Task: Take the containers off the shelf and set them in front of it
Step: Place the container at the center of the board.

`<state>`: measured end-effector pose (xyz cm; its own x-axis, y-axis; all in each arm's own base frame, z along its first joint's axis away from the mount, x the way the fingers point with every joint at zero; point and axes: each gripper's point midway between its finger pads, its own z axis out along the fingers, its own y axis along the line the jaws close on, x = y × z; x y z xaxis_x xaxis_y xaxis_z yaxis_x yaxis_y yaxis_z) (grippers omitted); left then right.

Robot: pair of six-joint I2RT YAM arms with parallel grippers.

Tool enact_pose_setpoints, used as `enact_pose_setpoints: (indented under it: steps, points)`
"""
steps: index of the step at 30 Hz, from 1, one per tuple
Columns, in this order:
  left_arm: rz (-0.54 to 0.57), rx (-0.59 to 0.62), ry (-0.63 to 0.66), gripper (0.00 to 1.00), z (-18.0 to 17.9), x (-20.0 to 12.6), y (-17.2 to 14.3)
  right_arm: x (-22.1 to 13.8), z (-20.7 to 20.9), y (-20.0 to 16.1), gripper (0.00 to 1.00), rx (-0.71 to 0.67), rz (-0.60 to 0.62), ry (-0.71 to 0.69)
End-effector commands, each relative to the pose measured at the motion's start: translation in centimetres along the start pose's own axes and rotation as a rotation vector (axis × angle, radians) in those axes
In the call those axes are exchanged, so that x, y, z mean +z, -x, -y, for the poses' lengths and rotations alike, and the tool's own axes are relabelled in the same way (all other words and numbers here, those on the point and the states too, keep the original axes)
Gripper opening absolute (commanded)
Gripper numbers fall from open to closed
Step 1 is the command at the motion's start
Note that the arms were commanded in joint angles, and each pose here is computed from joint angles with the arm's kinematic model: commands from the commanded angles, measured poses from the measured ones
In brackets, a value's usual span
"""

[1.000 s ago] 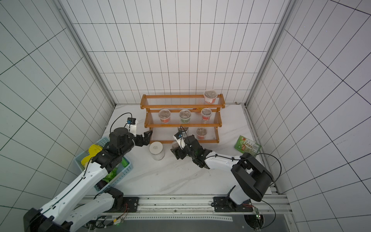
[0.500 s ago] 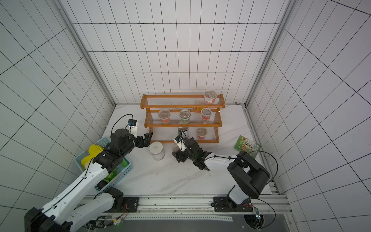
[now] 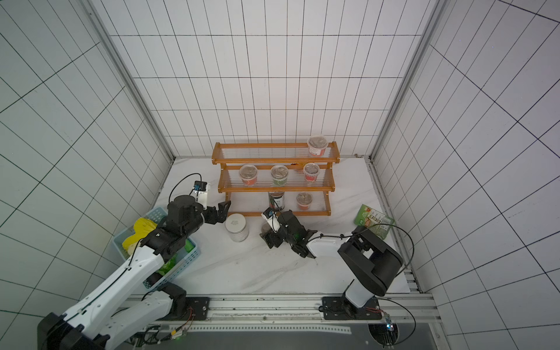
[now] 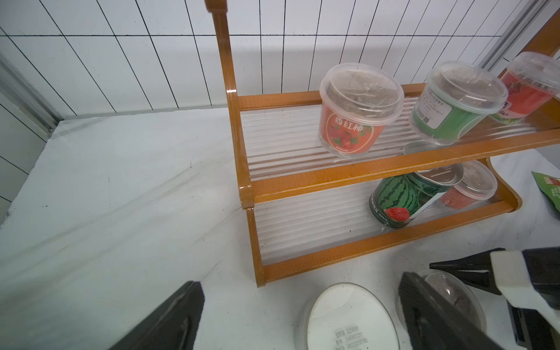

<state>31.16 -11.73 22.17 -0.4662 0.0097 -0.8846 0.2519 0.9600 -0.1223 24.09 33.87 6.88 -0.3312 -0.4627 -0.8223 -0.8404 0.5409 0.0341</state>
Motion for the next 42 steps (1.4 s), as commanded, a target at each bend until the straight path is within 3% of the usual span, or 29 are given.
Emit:
enact_pose_setpoints:
  steps: [1,10,18,26,33,37,42]
  points:
    - [0.023,0.001,-0.014,0.99,0.1,-0.1,0.4,0.1,-0.1,-1.0,0.88,-0.018,-0.025,-0.006]
    - [0.030,0.003,-0.013,0.98,0.1,-0.3,0.5,-0.5,-0.1,-0.2,1.00,-0.029,-0.011,-0.012]
    - [0.035,0.011,-0.008,0.98,0.0,-0.4,0.9,-3.5,-0.1,0.5,0.99,-0.048,-0.009,-0.020]
    - [0.034,0.014,-0.014,0.99,0.1,-0.2,1.3,-8.2,-0.7,-2.5,0.99,-0.048,-0.059,-0.008]
    - [0.033,0.014,-0.026,0.99,0.3,0.0,1.6,-12.1,2.4,2.1,0.99,-0.001,0.016,-0.106]
    - [0.039,0.021,-0.029,0.98,0.4,-0.2,2.1,-16.4,6.7,7.5,0.99,0.106,0.137,-0.165]
    - [0.035,0.022,-0.041,0.99,0.6,-0.2,2.2,-21.4,9.8,13.4,0.99,0.075,0.230,-0.204]
